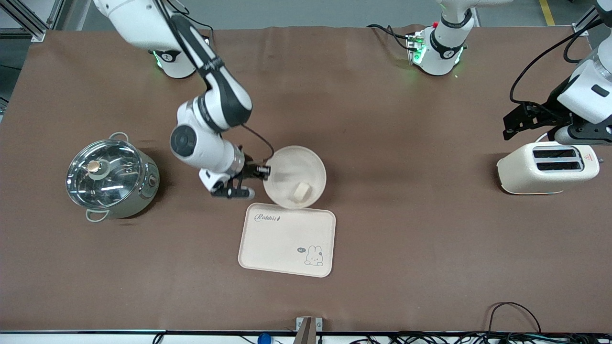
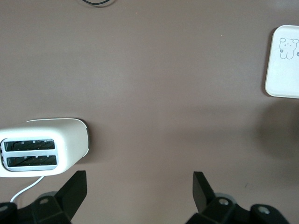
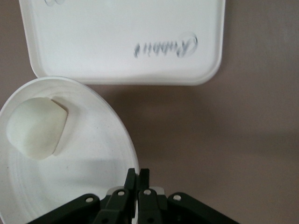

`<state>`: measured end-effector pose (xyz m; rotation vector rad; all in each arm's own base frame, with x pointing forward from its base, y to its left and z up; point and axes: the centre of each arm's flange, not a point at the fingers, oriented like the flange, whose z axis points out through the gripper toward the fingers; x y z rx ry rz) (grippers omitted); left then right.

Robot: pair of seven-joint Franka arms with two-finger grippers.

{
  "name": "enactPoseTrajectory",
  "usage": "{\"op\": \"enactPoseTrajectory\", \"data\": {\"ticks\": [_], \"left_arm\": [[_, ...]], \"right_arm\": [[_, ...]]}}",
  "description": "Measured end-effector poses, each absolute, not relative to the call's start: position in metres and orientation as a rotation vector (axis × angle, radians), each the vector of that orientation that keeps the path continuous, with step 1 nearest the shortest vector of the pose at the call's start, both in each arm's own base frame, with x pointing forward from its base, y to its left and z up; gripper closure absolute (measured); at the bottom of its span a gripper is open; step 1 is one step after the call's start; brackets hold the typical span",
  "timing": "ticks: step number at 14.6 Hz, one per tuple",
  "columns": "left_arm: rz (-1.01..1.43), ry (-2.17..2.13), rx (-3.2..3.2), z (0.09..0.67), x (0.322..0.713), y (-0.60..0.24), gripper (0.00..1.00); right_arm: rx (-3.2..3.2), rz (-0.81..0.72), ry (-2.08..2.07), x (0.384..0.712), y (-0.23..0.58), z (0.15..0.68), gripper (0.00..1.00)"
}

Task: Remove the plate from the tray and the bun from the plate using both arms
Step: 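Lift the plate off the tray and set it beside the tray, then open and withdraw the right gripper while the left gripper reaches the bun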

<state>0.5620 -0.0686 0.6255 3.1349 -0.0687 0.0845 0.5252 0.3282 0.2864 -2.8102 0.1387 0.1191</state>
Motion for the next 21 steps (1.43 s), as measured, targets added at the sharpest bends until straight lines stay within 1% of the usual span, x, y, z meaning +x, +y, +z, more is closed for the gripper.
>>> {"op": "enactPoseTrajectory", "data": {"ticks": [2,4,5,8,9,10,11,13,14,16,18,19,20,21], "left_arm": [[0.084,-0.069,3.135,0.625,0.562,-0.069,0.0],[0.084,-0.069,3.135,0.625,0.562,-0.069,0.0],[0.084,-0.069,3.135,0.625,0.562,-0.069,0.0],[0.084,-0.069,3.135,0.625,0.562,-0.069,0.0],[0.083,-0.069,3.135,0.625,0.562,-0.069,0.0],[0.08,-0.07,3.135,0.625,0.562,-0.069,0.0],[0.069,-0.072,3.136,0.624,0.561,-0.07,0.0],[0.042,-0.088,3.136,0.622,0.559,-0.075,0.0],[0.031,-0.113,3.128,0.62,0.558,-0.085,0.0],[-0.012,-0.177,3.064,0.603,0.558,-0.13,0.0],[-0.011,-0.244,3.004,0.565,0.566,-0.198,0.0],[-0.003,-0.297,2.983,0.539,0.571,-0.235,0.0],[0.007,-0.347,2.962,0.509,0.574,-0.273,0.0],[0.024,-0.387,2.939,0.476,0.576,-0.31,0.0]], "right_arm": [[-2.833,0.048,0.128,0.48,0.327,0.265,0.96],[-2.838,-0.033,0.133,0.453,0.332,0.242,0.96],[-2.842,-0.052,0.129,0.445,0.334,0.233,0.96],[-2.853,-0.058,0.11,0.437,0.342,0.218,0.96],[-2.855,-0.059,0.105,0.435,0.344,0.215,0.9],[-2.857,-0.058,0.102,0.434,0.345,0.213,0.9],[-2.856,-0.061,0.102,0.434,0.346,0.213,0.87],[-2.844,-0.079,0.111,0.439,0.347,0.22,0.7],[-2.831,-0.09,0.12,0.444,0.346,0.231,0.58],[-2.8,-0.077,0.16,0.462,0.333,0.269,0.39],[-2.766,-0.013,0.226,0.492,0.295,0.321,0.21],[-2.762,-0.001,0.243,0.507,0.267,0.347,0.1],[-2.784,-0.014,0.244,0.523,0.235,0.372,0.01],[-2.827,-0.034,0.232,0.536,0.204,0.396,0.0]]}}
